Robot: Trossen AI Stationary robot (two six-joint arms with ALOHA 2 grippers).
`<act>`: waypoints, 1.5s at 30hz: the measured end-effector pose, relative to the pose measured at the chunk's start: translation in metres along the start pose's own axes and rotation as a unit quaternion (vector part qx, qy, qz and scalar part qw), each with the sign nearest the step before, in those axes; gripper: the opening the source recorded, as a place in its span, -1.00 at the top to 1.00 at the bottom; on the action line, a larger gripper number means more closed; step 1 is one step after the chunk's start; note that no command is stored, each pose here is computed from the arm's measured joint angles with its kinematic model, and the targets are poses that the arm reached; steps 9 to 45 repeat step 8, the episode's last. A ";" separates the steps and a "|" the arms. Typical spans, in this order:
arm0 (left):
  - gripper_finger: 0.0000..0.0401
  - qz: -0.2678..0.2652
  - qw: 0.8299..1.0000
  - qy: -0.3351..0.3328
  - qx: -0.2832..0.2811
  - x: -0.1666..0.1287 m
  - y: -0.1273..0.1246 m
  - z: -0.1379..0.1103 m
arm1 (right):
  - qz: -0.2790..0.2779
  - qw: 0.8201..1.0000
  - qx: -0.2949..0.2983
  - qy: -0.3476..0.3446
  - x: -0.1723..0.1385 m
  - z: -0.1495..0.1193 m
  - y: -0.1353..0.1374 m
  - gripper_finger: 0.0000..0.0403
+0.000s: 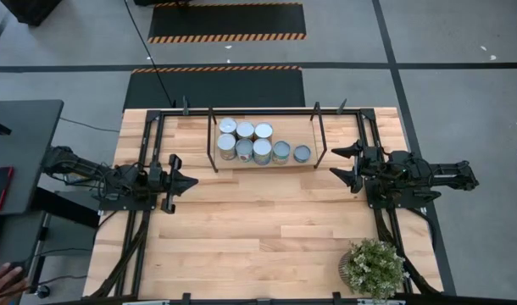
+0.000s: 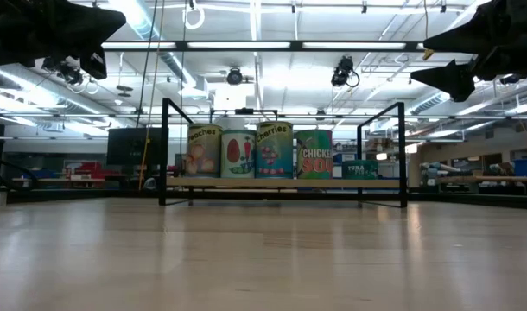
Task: Pick and place cans onto a shelf
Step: Return to Home Position
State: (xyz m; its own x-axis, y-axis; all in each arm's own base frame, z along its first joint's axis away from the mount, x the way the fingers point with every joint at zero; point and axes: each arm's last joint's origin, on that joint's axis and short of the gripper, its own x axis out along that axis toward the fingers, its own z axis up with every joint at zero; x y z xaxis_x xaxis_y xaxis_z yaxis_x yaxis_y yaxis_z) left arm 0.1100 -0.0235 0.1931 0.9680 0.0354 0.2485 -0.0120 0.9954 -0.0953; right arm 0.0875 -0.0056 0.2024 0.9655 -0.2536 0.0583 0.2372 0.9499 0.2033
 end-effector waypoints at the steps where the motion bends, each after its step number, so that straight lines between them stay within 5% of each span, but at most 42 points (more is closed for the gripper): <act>1: 0.92 0.000 1.000 0.000 0.000 0.000 0.000 0.000 | 0.000 1.000 0.000 0.000 0.000 0.000 0.000 -0.85; 45: 0.92 0.000 1.000 0.000 0.000 0.000 0.000 0.000 | 0.000 1.000 0.000 0.000 0.000 0.000 0.000 -0.85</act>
